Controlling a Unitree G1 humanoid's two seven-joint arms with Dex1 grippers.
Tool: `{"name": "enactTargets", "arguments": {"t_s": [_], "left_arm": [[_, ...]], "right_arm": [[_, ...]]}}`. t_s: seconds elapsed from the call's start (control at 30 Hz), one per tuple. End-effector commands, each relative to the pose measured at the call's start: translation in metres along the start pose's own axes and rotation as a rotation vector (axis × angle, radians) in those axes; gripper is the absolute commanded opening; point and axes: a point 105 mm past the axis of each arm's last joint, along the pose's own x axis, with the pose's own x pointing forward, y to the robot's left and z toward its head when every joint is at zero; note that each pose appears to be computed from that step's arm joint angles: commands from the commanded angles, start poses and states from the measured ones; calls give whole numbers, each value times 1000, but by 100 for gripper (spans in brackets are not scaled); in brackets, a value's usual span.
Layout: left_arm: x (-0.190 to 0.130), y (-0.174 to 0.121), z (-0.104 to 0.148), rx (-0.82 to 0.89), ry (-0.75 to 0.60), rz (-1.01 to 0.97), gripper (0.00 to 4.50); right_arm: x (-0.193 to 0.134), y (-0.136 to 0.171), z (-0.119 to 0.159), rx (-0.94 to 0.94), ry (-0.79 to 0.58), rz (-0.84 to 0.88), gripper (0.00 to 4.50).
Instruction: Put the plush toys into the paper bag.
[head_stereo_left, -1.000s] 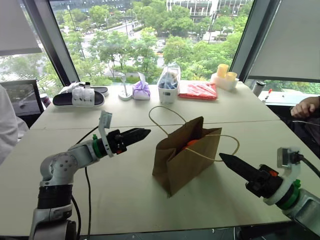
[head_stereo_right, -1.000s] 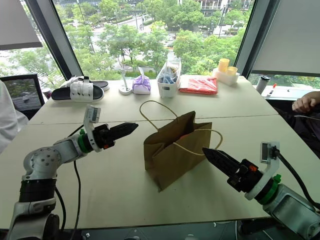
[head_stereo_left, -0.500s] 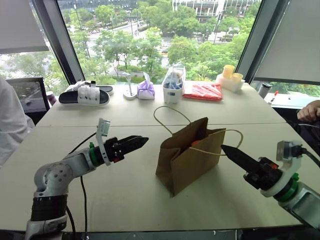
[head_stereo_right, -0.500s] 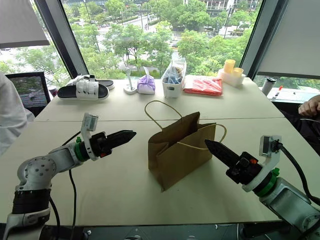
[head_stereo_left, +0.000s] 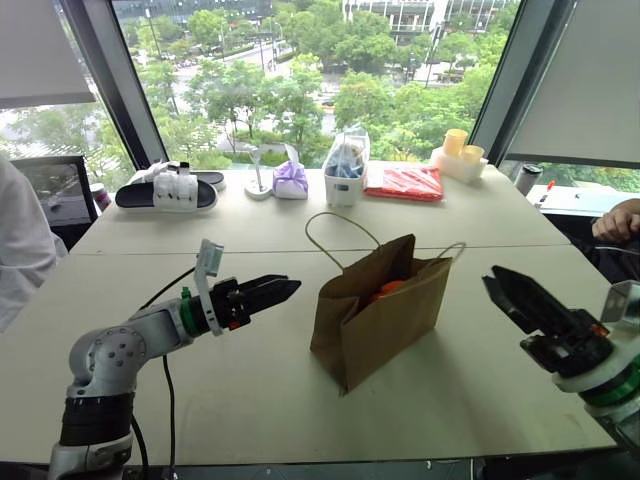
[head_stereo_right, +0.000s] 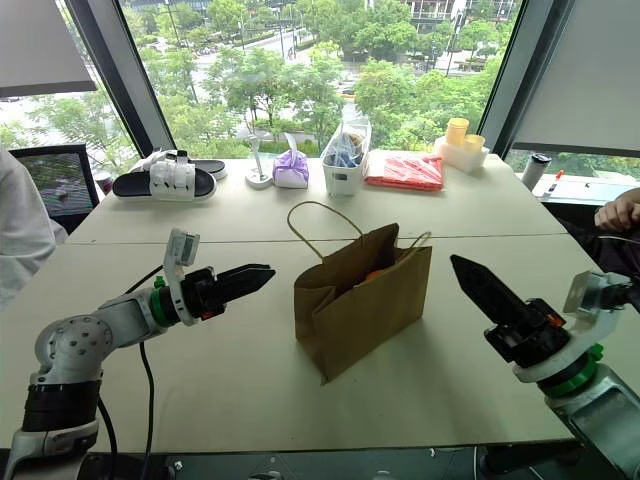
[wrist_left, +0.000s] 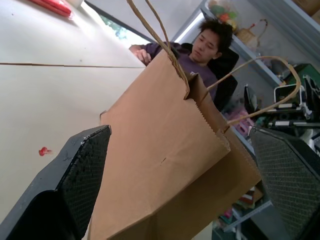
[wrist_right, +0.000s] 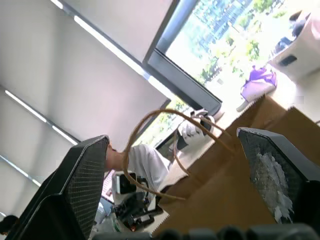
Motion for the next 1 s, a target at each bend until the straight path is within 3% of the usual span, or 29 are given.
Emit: {"name": "enactTargets", "arguments": {"t_s": [0.03,0.13,0.23,0.3,0.33,0.4,0.63,1.0], "left_arm": [[1,-10,4,32,0,-40,450],[2,-11,2,29,8,-46,450],[1,-12,-11,52,66,-42,450],[-1,-13,-25,75,130,-43,450],[-1,-14,-29,87,149,-46,450],[3,-14,-33,132,164,-46,450],[20,-26,-44,255,227,-130,450],[51,-30,-55,463,275,-185,450]], "right_arm": [[3,18,5,5,-36,71,443],[-1,12,-7,4,39,24,443],[-17,-3,-62,0,343,-83,443],[-17,-8,-68,8,351,-100,443],[-16,-10,-69,9,350,-100,421],[-12,-9,-81,12,398,-73,354],[12,-18,-111,-12,496,-23,1],[40,-32,-122,-24,490,-13,1]]}}
